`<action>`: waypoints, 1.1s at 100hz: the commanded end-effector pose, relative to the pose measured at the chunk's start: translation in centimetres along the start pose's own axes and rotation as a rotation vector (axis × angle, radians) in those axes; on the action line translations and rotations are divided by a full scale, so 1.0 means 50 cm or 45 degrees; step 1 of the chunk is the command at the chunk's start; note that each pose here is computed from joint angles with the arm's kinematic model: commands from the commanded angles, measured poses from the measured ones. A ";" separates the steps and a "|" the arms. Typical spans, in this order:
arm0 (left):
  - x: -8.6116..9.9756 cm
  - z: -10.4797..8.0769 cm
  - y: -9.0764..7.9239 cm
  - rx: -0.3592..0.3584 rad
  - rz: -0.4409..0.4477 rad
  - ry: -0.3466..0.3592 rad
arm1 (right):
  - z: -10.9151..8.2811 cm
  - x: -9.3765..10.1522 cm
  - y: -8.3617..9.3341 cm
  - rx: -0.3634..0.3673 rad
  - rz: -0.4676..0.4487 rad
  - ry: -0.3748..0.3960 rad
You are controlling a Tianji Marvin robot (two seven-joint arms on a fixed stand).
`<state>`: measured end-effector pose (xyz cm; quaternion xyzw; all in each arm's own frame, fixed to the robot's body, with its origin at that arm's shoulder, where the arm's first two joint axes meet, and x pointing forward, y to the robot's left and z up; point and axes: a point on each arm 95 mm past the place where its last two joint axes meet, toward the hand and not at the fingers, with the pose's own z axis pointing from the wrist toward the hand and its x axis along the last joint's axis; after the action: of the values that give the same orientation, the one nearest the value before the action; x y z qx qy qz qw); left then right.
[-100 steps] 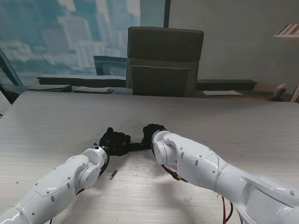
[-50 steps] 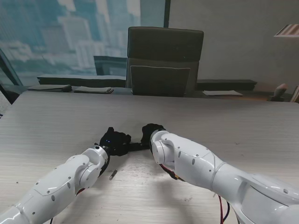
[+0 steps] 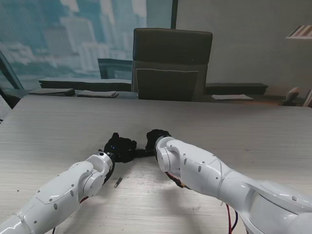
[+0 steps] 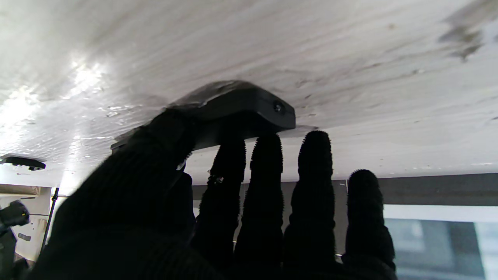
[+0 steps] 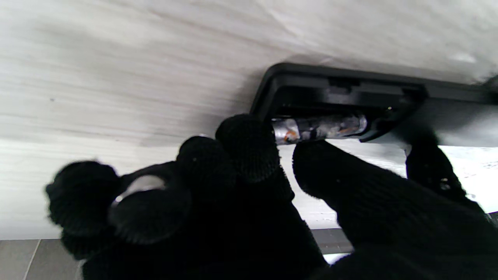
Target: Install the batteries into the remote control and close the cover
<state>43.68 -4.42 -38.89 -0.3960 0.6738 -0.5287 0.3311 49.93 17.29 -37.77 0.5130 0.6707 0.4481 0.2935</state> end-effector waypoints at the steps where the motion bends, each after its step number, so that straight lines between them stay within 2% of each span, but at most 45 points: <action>1: 0.018 -0.010 0.044 -0.089 -0.015 0.018 | -0.010 0.055 -0.029 0.054 0.020 0.087; 37: 0.017 -0.010 0.043 -0.088 -0.012 0.017 | -0.017 0.049 -0.021 0.061 0.068 0.125; 56: 0.016 -0.010 0.043 -0.086 -0.012 0.016 | -0.022 0.047 -0.013 0.096 0.109 0.146; 110: 0.015 -0.009 0.042 -0.086 -0.010 0.015 | -0.025 0.043 -0.011 0.136 0.127 0.181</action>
<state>43.76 -4.35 -38.87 -0.3954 0.6737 -0.5283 0.3326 49.38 16.85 -37.21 0.5337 0.6749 0.4564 0.2267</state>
